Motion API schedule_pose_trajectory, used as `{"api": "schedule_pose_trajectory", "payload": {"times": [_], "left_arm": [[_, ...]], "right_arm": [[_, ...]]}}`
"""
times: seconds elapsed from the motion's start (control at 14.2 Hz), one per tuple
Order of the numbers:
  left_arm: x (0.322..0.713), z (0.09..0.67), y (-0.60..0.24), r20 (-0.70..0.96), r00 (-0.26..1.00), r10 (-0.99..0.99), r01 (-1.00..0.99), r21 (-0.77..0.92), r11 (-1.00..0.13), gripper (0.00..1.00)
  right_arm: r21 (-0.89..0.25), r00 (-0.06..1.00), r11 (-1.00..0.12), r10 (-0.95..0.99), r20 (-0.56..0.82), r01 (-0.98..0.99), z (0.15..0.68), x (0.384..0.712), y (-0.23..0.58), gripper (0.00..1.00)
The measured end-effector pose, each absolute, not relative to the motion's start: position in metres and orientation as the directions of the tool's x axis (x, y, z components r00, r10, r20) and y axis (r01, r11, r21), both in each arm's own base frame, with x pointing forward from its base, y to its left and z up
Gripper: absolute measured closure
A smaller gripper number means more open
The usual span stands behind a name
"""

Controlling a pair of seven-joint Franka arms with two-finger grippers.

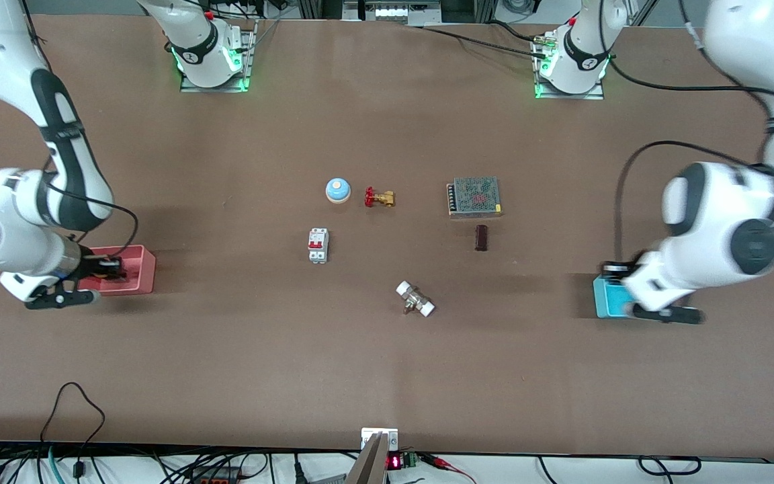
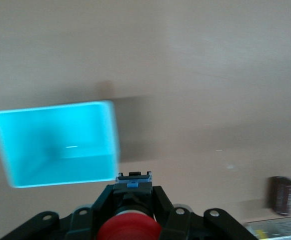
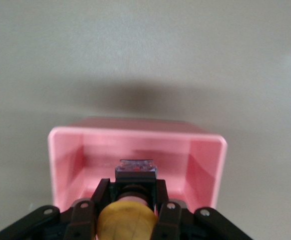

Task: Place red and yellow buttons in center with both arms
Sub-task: 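Carry the yellow button toward the middle while the left gripper carries the red button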

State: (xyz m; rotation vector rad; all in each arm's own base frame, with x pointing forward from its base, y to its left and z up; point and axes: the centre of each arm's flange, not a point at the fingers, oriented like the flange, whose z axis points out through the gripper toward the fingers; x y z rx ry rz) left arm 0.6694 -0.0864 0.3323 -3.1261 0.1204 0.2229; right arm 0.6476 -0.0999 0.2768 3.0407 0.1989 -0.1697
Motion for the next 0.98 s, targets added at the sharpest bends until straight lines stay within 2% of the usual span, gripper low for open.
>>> {"api": "schedule_pose_trajectory", "payload": {"times": [0.28,0.42,0.7,0.98], "left_arm": [[0.657,0.285,-0.187,-0.125,0.992,-0.008,-0.010,-0.014,-1.000,0.63],[0.657,0.258,-0.205,-0.105,0.994,0.014,0.014,-0.005,-1.000,0.63],[0.658,0.230,-0.225,-0.063,0.996,0.059,0.060,0.014,-0.998,0.63],[0.651,0.208,-0.249,-0.043,0.997,0.070,0.071,0.027,-0.997,0.63]], "right_arm": [[0.063,0.979,-0.987,0.137,-0.152,0.148,0.376,0.629,-0.056,0.59],[0.041,0.980,-0.992,0.114,-0.164,0.122,0.392,0.620,-0.011,0.59],[0.031,0.984,-0.997,0.067,-0.167,0.073,0.351,0.604,0.076,0.59],[0.002,0.989,-0.998,0.061,-0.133,0.062,0.285,0.591,0.103,0.59]]}}
